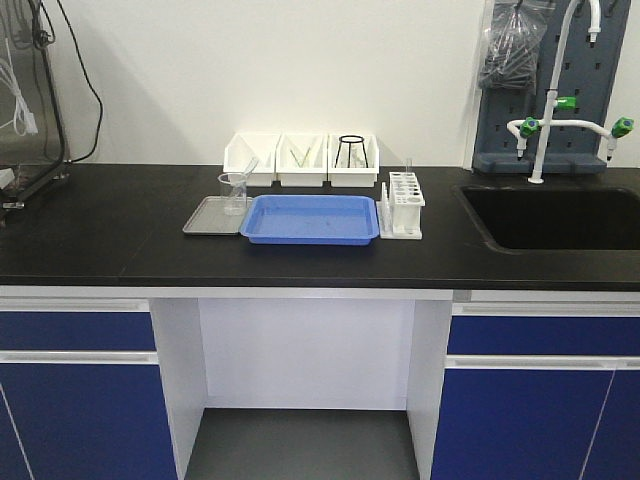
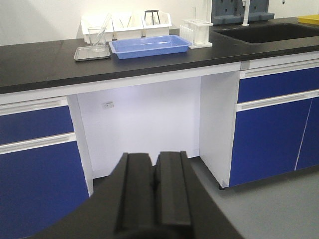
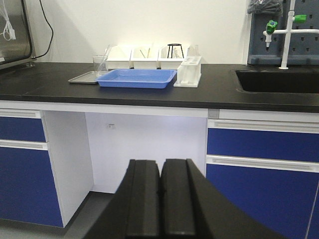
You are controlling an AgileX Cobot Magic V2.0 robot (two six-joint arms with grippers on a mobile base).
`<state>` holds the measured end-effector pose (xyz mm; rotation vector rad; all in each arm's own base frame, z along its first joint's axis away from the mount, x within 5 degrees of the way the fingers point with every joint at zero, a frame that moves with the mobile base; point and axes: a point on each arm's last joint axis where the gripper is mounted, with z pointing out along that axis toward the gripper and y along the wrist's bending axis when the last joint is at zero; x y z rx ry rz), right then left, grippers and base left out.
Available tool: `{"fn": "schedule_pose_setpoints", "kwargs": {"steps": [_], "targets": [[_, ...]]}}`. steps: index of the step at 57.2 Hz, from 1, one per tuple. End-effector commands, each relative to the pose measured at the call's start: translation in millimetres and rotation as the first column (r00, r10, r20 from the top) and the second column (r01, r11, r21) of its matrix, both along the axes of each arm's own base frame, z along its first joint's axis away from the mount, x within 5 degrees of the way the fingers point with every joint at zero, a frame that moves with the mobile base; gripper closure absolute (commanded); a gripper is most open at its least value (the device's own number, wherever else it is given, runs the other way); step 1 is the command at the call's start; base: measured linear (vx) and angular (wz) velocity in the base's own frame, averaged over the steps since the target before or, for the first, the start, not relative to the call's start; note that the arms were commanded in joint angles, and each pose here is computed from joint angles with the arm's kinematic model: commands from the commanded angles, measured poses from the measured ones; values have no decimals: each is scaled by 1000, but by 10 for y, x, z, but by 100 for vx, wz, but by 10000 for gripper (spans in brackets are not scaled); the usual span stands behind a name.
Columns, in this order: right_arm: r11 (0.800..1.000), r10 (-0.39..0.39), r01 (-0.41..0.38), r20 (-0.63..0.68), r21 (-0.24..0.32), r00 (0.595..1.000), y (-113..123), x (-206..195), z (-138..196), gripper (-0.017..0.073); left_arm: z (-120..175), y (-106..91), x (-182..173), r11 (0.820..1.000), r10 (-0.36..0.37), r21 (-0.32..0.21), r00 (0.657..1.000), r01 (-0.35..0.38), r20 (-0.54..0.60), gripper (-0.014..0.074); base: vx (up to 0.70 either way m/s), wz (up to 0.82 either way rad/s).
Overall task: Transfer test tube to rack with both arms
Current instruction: 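Drive the base forward toward the bench with the trays and rack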
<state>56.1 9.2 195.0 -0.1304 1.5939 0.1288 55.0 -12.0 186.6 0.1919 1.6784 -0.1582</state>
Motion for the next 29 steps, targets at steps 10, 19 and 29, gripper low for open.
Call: {"fn": "schedule_pose_setpoints", "kwargs": {"steps": [10,19,29], "targets": [[1000,-1,1,69,-1,998,0,1,13,570,181,1,-17,999,-1,-38,993,5,118,598,0,0],[1000,-1,1,69,-1,998,0,1,13,570,181,1,-17,999,-1,-38,993,5,118,598,0,0],[1000,-1,1,69,-1,998,0,1,13,570,181,1,-17,999,-1,-38,993,5,118,598,0,0]]}}
